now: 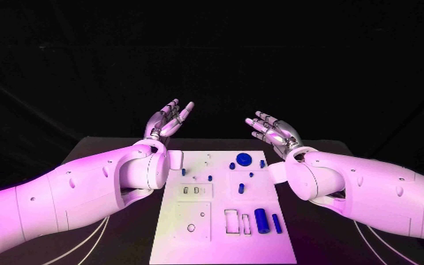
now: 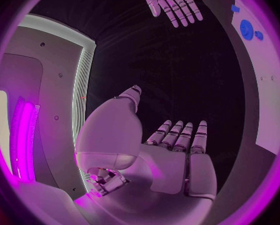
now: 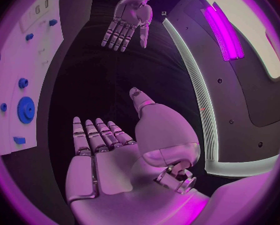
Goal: Assemble the parts on the task board
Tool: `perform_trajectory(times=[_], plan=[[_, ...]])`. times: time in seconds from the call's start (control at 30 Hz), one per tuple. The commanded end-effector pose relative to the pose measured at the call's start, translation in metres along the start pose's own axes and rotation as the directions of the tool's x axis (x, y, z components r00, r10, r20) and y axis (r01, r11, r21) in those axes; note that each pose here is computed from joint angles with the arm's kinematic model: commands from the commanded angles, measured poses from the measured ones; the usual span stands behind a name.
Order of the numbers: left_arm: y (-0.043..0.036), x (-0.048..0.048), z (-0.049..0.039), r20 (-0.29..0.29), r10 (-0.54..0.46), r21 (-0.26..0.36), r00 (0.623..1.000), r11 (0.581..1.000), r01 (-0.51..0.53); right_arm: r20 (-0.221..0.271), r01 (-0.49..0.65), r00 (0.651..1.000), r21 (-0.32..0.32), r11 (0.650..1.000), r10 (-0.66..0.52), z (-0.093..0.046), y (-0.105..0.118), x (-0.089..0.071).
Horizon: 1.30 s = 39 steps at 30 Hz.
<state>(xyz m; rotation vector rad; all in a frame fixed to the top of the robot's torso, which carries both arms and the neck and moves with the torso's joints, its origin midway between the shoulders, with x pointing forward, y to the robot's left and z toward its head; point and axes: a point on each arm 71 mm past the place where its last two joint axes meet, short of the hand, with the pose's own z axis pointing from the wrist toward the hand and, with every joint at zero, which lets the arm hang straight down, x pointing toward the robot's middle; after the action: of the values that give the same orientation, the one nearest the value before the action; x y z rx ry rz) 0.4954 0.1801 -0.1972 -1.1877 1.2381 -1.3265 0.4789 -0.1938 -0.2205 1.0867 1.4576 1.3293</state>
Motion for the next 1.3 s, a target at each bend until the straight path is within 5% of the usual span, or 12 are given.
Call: perform_trajectory(times=[0.03, 0.2, 0.23, 0.37, 0.7, 0.9, 1.3], plan=[[-0.0007, 0.0039, 0.0003, -0.040, -0.025, -0.003, 0.999, 1.000, 0.024, -0.171, 0.018, 0.985, 0.033, 0.999, -0.012, 0.001, -0.001, 0.009], [-0.0007, 0.0039, 0.0003, -0.040, -0.025, -0.003, 0.999, 1.000, 0.024, -0.193, 0.027, 0.981, 0.039, 0.999, -0.019, 0.001, -0.001, 0.009], [-0.0023, -0.0208, -0.0008, -0.012, -0.011, 0.007, 1.000, 1.000, 0.011, -0.094, 0.213, 0.970, -0.128, 0.969, -0.226, 0.007, 0.012, -0.009], [-0.0045, -0.0269, -0.0027, -0.012, -0.011, 0.018, 1.000, 1.000, 0.011, -0.056, 0.253, 0.962, -0.166, 0.953, -0.266, 0.009, 0.018, -0.014], [-0.0136, -0.0349, -0.0147, -0.061, -0.039, 0.024, 0.997, 0.999, 0.040, -0.083, 0.453, 0.874, -0.210, 0.866, -0.478, 0.013, 0.027, -0.018], [-0.0208, -0.0296, -0.0239, -0.116, -0.066, 0.017, 0.991, 0.998, 0.068, -0.128, 0.635, 0.729, -0.241, 0.734, -0.673, 0.017, 0.033, -0.017], [-0.0408, -0.0217, -0.0419, -0.192, -0.118, 0.017, 0.974, 0.992, 0.124, -0.103, 0.892, 0.306, -0.317, 0.323, -0.946, 0.026, 0.046, -0.002]])
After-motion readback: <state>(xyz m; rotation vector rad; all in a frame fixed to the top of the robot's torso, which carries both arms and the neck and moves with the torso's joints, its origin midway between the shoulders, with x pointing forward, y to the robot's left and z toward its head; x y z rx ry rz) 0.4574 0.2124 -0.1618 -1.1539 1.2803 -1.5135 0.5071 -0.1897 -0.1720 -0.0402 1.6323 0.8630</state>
